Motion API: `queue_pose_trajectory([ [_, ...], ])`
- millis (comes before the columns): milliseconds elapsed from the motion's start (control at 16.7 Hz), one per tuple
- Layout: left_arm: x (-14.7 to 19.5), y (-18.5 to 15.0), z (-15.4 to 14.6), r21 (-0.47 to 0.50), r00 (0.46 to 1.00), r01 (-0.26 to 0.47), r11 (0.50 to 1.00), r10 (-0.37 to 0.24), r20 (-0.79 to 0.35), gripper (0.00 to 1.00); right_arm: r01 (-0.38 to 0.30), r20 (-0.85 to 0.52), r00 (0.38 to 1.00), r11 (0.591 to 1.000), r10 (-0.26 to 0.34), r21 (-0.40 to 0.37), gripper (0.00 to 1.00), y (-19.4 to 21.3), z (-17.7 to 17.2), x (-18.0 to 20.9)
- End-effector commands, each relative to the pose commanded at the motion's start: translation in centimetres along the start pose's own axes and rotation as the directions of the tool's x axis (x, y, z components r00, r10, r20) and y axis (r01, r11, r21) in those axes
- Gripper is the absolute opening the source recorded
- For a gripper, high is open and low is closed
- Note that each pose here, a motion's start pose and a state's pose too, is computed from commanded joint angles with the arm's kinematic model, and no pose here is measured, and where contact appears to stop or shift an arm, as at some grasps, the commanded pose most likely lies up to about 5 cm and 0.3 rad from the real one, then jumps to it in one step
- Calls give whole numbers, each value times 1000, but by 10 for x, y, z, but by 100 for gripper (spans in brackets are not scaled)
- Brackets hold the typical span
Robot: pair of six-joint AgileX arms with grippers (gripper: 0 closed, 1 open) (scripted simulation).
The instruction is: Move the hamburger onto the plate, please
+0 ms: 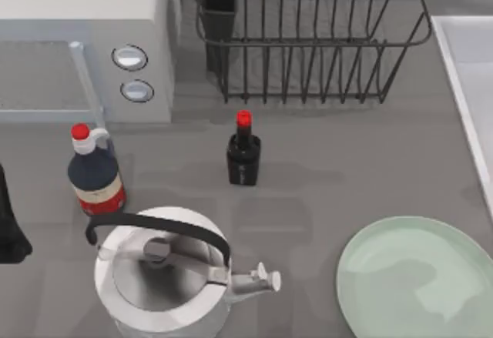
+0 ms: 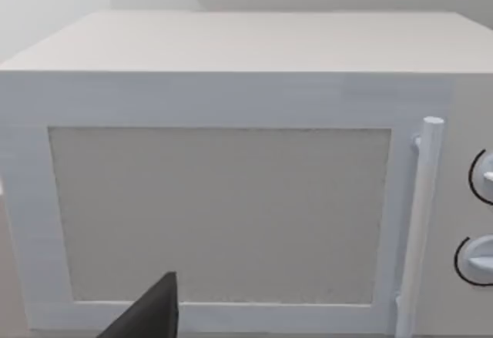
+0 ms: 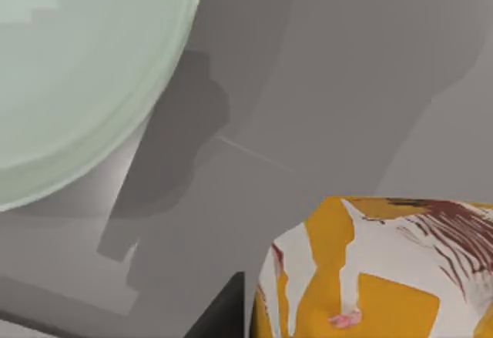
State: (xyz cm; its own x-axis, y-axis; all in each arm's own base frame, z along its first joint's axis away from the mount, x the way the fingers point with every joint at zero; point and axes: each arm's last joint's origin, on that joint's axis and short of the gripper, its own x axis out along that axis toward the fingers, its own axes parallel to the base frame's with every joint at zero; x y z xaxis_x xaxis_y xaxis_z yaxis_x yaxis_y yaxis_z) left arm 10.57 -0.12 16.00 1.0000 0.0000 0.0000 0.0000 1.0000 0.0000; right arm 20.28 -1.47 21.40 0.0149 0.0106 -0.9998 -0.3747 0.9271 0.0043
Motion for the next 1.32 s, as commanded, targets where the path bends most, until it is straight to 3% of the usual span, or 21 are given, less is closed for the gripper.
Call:
queue_pose_trajectory([
  [180,0,0,0,0,1000,0,1000,0,0,100,-14,-20,1000,967,9,-253,0,9,13,0],
  [300,0,0,0,0,1000,0,1000,0,0,100,-34,-41,999,880,16,-473,0,18,24,2],
  [360,0,0,0,0,1000,0,1000,0,0,100,-47,-53,998,808,20,-588,0,24,29,4],
  [480,0,0,0,0,1000,0,1000,0,0,100,-80,-81,996,597,25,-798,0,37,38,8],
  [600,0,0,0,0,1000,0,1000,0,0,100,-113,-109,994,315,28,-942,0,52,47,13],
  [660,0,0,0,0,1000,0,1000,0,0,100,-126,-123,992,159,28,-979,0,60,50,16],
  [840,0,0,0,0,1000,0,1000,0,0,100,-134,-147,989,-292,22,-947,0,84,60,22],
  [960,0,0,0,0,1000,0,1000,0,0,100,-115,-145,989,-531,15,-840,0,99,64,24],
  [1020,0,0,0,0,1000,0,1000,0,0,100,-100,-137,990,-627,12,-773,0,107,66,25],
  [1140,0,0,0,0,1000,0,1000,0,0,100,-68,-114,993,-773,6,-631,0,120,68,24],
  [1320,0,0,0,0,1000,0,1000,0,0,100,-32,-75,997,-888,3,-459,0,135,70,22],
])
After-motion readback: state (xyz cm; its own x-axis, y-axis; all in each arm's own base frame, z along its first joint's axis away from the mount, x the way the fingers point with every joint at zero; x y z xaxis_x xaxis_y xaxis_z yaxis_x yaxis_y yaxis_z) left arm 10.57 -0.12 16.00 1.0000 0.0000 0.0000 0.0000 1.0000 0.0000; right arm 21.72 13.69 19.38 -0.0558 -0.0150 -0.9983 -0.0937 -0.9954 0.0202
